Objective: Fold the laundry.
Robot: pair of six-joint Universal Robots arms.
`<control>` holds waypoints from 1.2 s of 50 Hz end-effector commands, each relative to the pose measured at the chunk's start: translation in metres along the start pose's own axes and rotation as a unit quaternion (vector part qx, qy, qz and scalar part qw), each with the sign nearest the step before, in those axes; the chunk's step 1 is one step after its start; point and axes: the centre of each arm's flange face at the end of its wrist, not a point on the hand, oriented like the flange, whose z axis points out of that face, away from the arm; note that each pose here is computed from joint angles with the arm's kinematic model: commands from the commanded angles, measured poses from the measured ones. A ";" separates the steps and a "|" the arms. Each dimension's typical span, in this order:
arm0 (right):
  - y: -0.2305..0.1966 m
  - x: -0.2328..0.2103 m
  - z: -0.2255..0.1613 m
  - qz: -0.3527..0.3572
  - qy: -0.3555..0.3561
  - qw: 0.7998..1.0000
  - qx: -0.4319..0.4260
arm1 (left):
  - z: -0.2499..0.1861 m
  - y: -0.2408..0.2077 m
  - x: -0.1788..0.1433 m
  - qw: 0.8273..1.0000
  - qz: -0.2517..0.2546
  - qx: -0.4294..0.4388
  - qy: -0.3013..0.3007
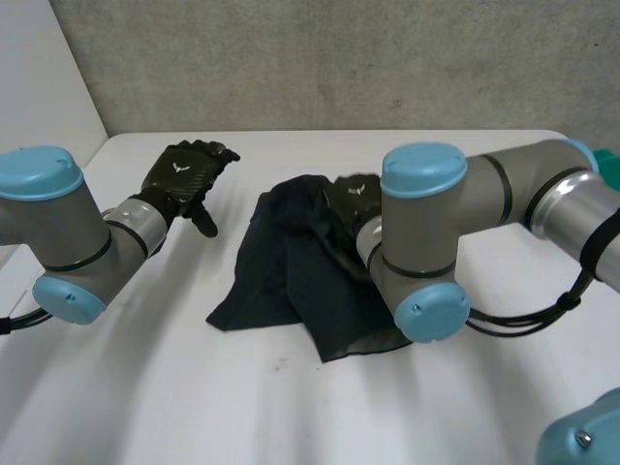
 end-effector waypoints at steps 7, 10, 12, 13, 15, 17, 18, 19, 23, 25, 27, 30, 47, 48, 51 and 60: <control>-0.109 0.019 -0.076 -0.058 -0.029 0.992 0.112 | 0.016 -0.015 0.001 0.999 0.001 0.042 0.000; -0.114 0.018 -0.092 -0.066 -0.049 0.990 0.113 | 0.023 -0.014 0.004 0.998 -0.010 0.055 0.003; -0.120 0.016 -0.106 -0.068 -0.069 0.988 0.117 | 0.026 -0.013 0.006 0.998 -0.014 0.061 0.006; -0.122 0.016 -0.110 -0.068 -0.072 0.988 0.120 | 0.030 -0.012 0.010 0.997 -0.019 0.068 0.009; -0.127 0.016 -0.123 -0.069 -0.080 0.986 0.127 | 0.032 -0.009 0.013 0.997 -0.022 0.072 0.012; -0.131 0.017 -0.134 -0.070 -0.087 0.984 0.135 | 0.036 -0.006 0.019 0.997 -0.023 0.076 0.019; -0.133 0.017 -0.141 -0.071 -0.091 0.983 0.139 | 0.036 -0.004 0.021 0.997 -0.024 0.075 0.021; -0.133 0.017 -0.144 -0.071 -0.094 0.983 0.140 | 0.037 -0.002 0.023 0.997 -0.025 0.074 0.024; -0.134 0.017 -0.155 -0.071 -0.098 0.982 0.143 | 0.040 0.006 0.032 0.997 -0.026 0.068 0.034; -0.134 0.017 -0.158 -0.069 -0.098 0.982 0.143 | 0.042 0.011 0.037 0.997 -0.027 0.065 0.039; -0.133 0.018 -0.160 -0.067 -0.097 0.983 0.141 | 0.044 0.014 0.037 0.997 -0.029 0.063 0.039; -0.127 0.021 -0.157 -0.070 -0.092 0.985 0.131 | 0.045 0.016 0.037 0.997 -0.026 0.062 0.035; -0.129 0.093 -0.129 -0.049 0.012 0.990 0.133 | -0.039 -0.157 0.000 0.974 0.014 0.221 -0.046; -0.130 0.093 -0.129 -0.046 0.013 0.989 0.137 | -0.055 -0.178 -0.001 0.968 0.020 0.245 -0.049; -0.133 0.095 -0.129 -0.032 0.015 0.989 0.147 | -0.078 -0.202 -0.001 0.961 0.027 0.269 -0.054; -0.166 0.104 -0.174 -0.016 0.031 0.979 0.203 | -0.150 -0.253 0.004 0.952 0.035 0.297 -0.058</control>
